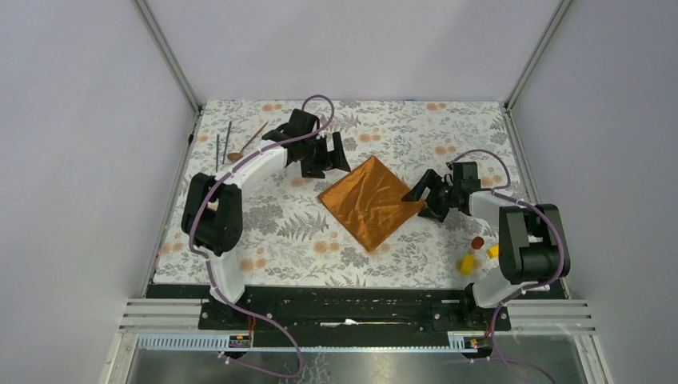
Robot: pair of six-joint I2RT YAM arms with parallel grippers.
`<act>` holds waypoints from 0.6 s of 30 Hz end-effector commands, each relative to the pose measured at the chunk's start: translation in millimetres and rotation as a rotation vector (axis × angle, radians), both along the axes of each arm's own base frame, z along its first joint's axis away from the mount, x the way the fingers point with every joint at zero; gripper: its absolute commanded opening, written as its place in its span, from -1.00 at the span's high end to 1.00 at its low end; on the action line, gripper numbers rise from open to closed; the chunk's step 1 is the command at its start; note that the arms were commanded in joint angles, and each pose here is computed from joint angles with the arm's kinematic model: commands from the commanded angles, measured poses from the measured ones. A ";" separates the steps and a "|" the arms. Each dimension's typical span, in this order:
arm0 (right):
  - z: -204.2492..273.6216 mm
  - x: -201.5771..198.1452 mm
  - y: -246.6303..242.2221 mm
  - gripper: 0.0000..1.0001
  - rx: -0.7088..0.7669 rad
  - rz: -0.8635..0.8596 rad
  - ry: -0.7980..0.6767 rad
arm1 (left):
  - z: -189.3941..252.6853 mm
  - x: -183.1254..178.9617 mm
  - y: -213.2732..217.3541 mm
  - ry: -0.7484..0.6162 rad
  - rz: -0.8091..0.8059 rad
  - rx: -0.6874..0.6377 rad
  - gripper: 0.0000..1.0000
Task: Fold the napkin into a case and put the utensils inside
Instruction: Rotate the square-folded napkin at the center of the board.
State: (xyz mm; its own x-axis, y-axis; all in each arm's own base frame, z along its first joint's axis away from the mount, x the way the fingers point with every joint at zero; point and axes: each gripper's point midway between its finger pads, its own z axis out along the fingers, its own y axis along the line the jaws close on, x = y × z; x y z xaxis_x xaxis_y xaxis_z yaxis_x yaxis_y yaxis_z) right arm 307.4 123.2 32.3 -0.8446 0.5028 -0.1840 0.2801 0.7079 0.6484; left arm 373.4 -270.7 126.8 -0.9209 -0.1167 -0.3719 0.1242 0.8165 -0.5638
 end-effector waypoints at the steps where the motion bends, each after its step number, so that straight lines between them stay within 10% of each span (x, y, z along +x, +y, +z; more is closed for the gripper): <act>1: -13.9 23.5 8.9 -0.73 0.061 -0.031 -0.023 | -7.8 17.1 13.4 -0.002 -0.008 0.060 -0.97; 12: -1.2 147.6 62.7 -0.71 -0.013 0.277 -0.081 | -37.1 21.3 68.2 0.087 0.198 0.101 -0.92; 18: 31.6 149.5 23.5 -0.81 -0.280 0.267 -0.094 | -61.3 5.9 74.7 0.158 0.180 0.090 -0.51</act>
